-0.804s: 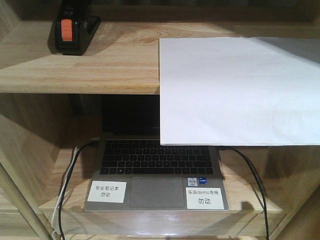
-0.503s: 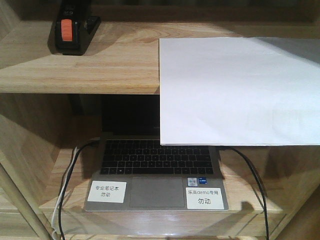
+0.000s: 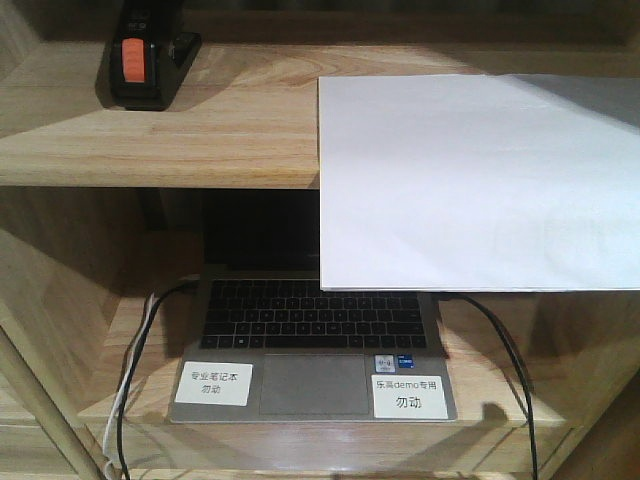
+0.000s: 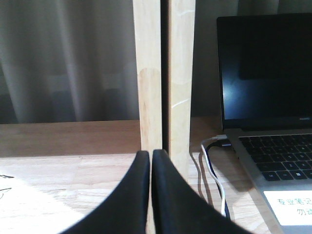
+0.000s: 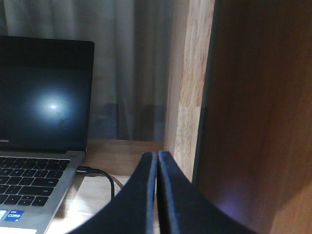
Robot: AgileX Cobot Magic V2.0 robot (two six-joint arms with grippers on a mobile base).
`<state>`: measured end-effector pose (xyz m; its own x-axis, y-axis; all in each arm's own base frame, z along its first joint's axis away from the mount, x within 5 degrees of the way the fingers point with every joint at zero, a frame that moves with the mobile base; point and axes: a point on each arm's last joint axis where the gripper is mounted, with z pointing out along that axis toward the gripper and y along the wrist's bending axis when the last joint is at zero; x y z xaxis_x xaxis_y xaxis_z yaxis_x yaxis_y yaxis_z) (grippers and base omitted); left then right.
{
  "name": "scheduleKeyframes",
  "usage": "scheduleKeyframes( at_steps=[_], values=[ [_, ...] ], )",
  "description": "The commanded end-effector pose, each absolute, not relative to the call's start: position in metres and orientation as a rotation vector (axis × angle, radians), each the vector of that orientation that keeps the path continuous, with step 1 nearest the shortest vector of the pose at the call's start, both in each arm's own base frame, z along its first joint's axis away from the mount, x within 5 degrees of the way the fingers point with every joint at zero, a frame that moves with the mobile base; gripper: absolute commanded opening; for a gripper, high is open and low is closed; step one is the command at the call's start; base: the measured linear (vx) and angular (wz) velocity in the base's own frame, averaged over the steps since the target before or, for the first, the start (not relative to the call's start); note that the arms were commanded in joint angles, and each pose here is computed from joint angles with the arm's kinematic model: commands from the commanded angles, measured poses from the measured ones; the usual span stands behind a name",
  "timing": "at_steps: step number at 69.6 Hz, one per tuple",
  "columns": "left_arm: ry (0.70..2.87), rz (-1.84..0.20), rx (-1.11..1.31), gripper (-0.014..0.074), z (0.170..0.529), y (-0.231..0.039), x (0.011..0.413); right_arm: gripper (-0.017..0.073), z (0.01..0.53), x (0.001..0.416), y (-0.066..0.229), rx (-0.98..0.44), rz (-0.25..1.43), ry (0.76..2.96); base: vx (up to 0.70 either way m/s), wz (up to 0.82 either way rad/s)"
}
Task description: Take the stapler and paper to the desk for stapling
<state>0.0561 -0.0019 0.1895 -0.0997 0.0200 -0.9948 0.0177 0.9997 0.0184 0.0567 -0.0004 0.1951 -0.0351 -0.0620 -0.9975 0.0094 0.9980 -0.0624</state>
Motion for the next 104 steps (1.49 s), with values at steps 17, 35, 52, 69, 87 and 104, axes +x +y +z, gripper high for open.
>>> scheduleKeyframes(
  at_steps=[17,35,52,69,87,104],
  values=[
    [1.593,-0.004,0.006,-0.0006,0.194,-0.001,0.056,-0.001,0.201,0.056,-0.001,-0.045,-0.078,1.526,0.0,0.0],
    [1.579,-0.002,0.004,-0.0006,0.195,-0.001,0.056,-0.001,0.201,0.056,-0.001,-0.046,-0.079,1.525,0.0,0.0],
    [1.515,-0.012,-0.023,-0.0006,0.201,0.0,0.056,-0.001,0.202,0.056,-0.001,-0.055,-0.09,1.513,0.0,0.0],
    [1.359,-0.028,-0.071,-0.0006,0.215,0.003,0.054,-0.001,0.221,0.053,-0.002,-0.042,-0.102,1.313,0.0,0.0],
    [0.964,-0.01,-0.108,-0.0006,0.264,0.008,0.036,-0.001,0.265,0.041,-0.002,-0.032,-0.11,1.107,0.0,0.0],
    [0.789,-0.035,-0.08,-0.0006,0.358,0.004,-0.007,-0.0008,0.344,0.01,-0.001,-0.026,-0.111,0.924,0.0,0.0]
  ],
)
